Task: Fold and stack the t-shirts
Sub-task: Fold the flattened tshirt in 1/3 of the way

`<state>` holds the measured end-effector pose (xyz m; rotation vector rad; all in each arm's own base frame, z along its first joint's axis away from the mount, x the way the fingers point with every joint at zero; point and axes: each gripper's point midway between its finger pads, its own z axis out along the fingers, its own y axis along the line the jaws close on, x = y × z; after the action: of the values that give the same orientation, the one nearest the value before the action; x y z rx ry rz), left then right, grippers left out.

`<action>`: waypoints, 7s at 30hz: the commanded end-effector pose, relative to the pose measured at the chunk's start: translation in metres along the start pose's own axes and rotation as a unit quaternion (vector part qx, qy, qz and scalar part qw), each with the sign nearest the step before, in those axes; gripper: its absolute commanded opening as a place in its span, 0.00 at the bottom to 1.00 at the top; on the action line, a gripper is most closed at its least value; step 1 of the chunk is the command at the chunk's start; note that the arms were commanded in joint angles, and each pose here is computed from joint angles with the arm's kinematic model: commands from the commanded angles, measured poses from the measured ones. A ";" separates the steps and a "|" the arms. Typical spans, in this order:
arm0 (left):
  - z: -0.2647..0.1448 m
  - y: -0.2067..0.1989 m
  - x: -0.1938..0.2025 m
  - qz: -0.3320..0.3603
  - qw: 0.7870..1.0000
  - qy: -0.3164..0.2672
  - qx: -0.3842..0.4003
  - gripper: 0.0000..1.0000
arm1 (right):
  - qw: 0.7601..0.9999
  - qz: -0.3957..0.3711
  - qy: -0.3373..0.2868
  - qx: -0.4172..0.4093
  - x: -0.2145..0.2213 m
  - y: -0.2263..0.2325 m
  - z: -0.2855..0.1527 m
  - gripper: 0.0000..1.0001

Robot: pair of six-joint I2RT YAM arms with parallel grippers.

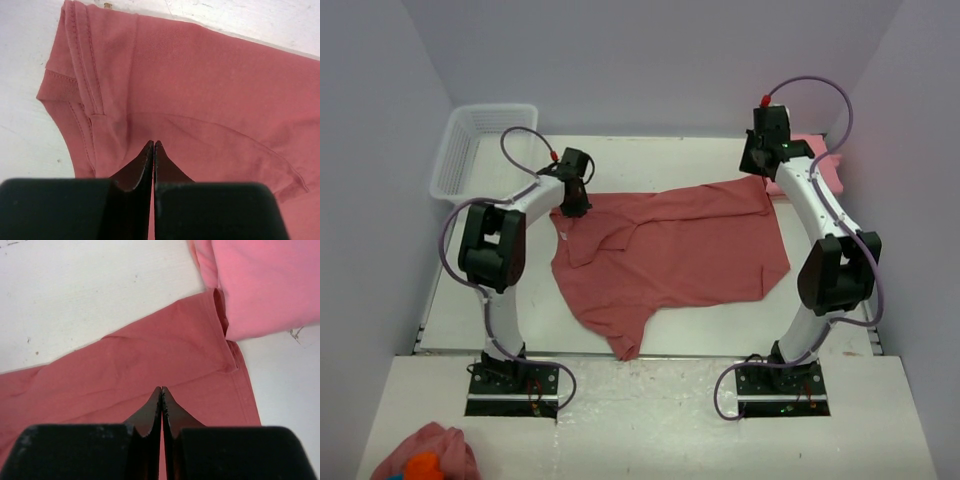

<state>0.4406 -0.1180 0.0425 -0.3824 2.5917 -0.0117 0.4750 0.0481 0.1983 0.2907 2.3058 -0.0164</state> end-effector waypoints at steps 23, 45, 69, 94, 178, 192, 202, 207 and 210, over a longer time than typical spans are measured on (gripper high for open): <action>0.053 0.081 -0.033 -0.069 0.995 0.037 -0.068 0.00 | 1.000 -0.001 -0.022 -0.020 -0.012 0.008 -0.009 0.00; -0.081 0.029 -0.126 -0.028 0.991 -0.129 0.007 0.12 | 0.997 0.037 0.059 0.046 0.055 -0.023 -0.040 0.51; -0.231 0.022 0.031 -0.007 0.983 -0.104 0.153 0.00 | 0.959 0.062 0.238 0.141 0.234 -0.045 -0.034 0.37; -0.221 0.016 0.039 0.018 0.981 -0.092 0.168 0.00 | 0.948 0.053 0.253 0.185 0.225 -0.043 -0.009 0.34; -0.057 -0.027 0.013 0.013 0.998 -0.009 0.066 0.00 | 0.975 -0.032 0.209 -0.070 0.185 0.089 -0.016 0.00; -0.019 -0.025 -0.033 -0.015 0.999 -0.009 0.044 0.00 | 0.959 -0.065 0.219 -0.170 0.222 0.093 -0.051 0.00; -0.022 0.005 -0.050 -0.031 0.999 -0.025 -0.010 0.00 | 0.901 -0.098 0.243 -0.347 0.185 0.226 -0.071 0.47; -0.004 0.024 -0.044 -0.042 0.999 -0.003 -0.029 0.00 | 0.888 -0.102 0.264 -0.362 0.191 0.285 -0.065 0.53; 0.001 0.032 -0.045 -0.042 0.999 -0.001 -0.034 0.00 | 0.888 -0.110 0.270 -0.357 0.194 0.305 -0.055 0.27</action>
<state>0.4646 -0.0872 0.0607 -0.4872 2.5909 0.0084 0.3815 0.3780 0.1253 -0.4009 2.5996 0.8656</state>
